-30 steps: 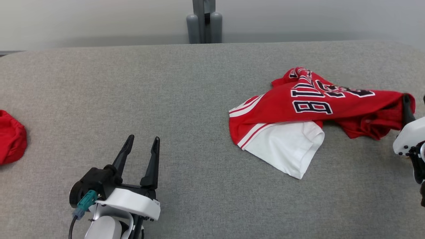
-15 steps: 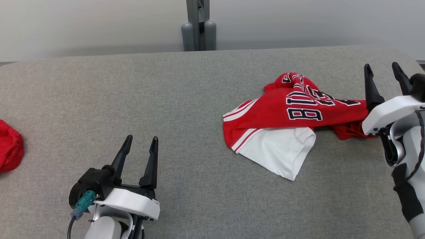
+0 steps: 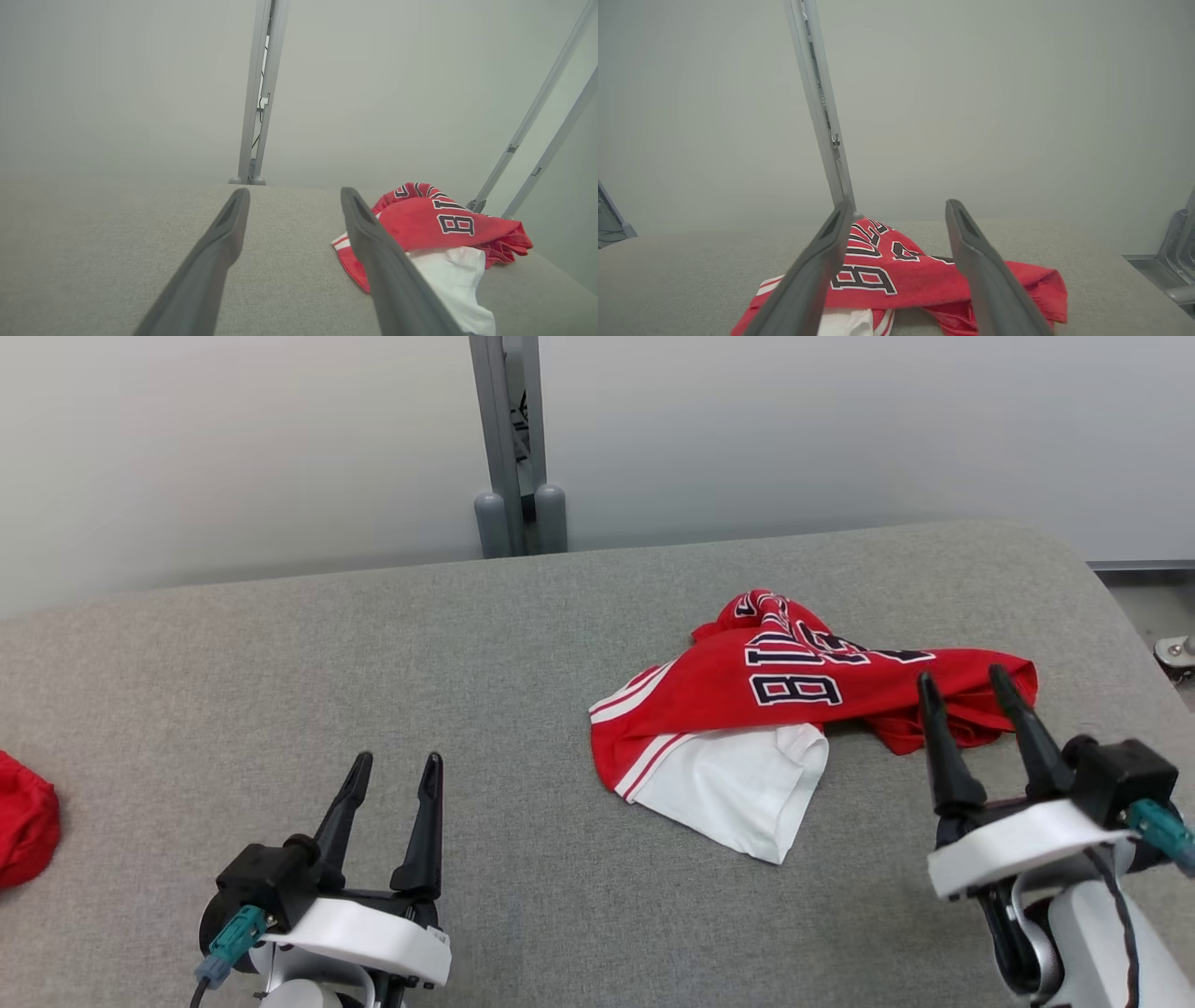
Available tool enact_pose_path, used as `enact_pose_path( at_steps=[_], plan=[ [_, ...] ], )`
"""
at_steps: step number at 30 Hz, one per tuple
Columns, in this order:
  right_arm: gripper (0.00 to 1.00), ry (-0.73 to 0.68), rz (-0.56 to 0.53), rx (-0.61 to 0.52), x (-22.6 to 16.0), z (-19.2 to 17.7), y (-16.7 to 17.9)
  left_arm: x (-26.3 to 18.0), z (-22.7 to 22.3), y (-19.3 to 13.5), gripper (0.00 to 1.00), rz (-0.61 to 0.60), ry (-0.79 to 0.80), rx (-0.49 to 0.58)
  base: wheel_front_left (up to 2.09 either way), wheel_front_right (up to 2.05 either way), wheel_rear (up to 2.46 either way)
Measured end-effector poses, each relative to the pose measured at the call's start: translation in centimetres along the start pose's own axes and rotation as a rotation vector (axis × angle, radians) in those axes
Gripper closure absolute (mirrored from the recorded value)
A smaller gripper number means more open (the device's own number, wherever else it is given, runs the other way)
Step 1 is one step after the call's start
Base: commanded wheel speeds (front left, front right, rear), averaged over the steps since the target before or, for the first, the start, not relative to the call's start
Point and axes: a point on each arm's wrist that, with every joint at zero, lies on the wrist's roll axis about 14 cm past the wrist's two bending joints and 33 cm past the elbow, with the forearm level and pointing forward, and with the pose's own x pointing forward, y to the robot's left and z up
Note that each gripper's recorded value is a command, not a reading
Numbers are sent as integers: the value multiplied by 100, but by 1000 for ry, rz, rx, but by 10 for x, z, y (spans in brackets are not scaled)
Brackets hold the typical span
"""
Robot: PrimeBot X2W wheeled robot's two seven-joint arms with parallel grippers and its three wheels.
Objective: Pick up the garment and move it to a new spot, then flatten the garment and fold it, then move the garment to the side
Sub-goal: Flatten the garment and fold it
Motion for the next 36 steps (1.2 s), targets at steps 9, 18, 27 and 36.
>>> enact_pose_path(
  at_steps=[9,18,27,36],
  plan=[
    [0,61,4,-54,-30,-20,5,-3,1,-9,0,-17,-1,-7,0,0,0],
    [0,47,-22,-58,-30,-16,-3,-1,-15,-16,0,-40,45,-20,0,0,0],
    [0,69,-32,-68,-24,-25,-6,28,-56,-69,0,-266,173,77,0,0,0],
    [0,105,-90,-71,-16,-39,-25,62,-119,-96,0,-409,410,142,0,0,0]
  ],
)
